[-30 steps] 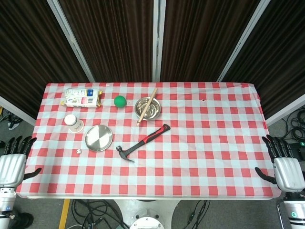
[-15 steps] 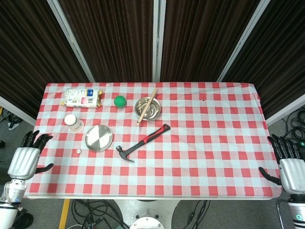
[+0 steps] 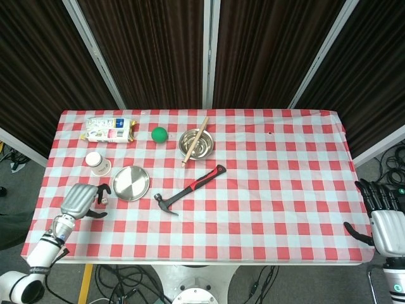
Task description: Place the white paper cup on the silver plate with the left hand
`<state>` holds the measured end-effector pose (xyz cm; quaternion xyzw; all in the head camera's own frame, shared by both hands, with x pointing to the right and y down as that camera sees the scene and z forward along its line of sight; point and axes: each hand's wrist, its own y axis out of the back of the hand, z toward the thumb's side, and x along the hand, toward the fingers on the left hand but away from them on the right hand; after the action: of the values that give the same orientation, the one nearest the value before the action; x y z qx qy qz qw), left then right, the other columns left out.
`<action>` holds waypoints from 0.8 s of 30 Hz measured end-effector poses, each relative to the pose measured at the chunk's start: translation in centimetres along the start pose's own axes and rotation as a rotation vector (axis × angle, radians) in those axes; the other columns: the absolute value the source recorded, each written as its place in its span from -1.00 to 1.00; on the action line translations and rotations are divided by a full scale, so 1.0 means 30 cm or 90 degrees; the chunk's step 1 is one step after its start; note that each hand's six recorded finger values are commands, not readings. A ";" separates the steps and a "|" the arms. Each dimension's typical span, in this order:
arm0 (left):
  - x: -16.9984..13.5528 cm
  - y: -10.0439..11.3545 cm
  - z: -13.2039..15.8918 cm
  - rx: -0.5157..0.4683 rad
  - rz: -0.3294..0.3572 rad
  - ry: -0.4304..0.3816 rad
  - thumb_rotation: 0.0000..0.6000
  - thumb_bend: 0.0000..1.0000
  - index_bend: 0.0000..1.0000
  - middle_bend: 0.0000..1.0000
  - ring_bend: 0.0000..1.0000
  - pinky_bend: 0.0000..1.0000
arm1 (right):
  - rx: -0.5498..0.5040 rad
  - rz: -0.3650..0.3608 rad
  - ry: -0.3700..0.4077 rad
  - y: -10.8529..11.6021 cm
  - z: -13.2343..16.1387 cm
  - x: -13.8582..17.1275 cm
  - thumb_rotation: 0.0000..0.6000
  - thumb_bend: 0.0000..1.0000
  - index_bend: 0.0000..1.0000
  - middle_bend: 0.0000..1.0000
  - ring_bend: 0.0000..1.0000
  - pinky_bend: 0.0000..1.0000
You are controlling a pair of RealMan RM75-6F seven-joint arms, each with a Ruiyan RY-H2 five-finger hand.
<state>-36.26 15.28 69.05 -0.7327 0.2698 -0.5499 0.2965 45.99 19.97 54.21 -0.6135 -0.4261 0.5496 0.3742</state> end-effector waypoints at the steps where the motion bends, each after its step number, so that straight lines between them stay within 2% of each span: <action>1: 0.013 -0.011 0.003 -0.006 -0.006 0.003 1.00 -1.00 -0.13 0.44 0.43 0.75 | 0.000 0.006 0.001 -0.005 0.001 0.000 1.00 -0.77 -1.00 -0.88 -1.00 -1.00; 6: 0.065 -0.055 0.003 -0.041 -0.018 0.033 1.00 -0.93 -0.12 0.52 0.53 0.88 | -0.004 0.034 0.009 -0.028 0.010 -0.008 1.00 -0.77 -1.00 -0.88 -1.00 -1.00; 13: 0.105 -0.085 -0.023 -0.034 -0.020 0.073 1.00 -0.84 -0.12 0.52 0.53 0.89 | -0.002 0.033 0.012 -0.021 0.010 -0.014 1.00 -0.76 -1.00 -0.88 -1.00 -1.00; 24: 0.121 -0.161 -0.084 -0.042 -0.068 0.123 1.00 -0.55 -0.09 0.53 0.54 0.89 | -0.006 0.031 0.009 -0.016 0.002 -0.012 1.00 -0.77 -1.00 -0.88 -1.00 -1.00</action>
<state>-37.45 15.57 75.48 -0.6990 0.2758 -0.6236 0.2155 45.85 19.79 54.77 -0.6292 -0.4109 0.5521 0.3611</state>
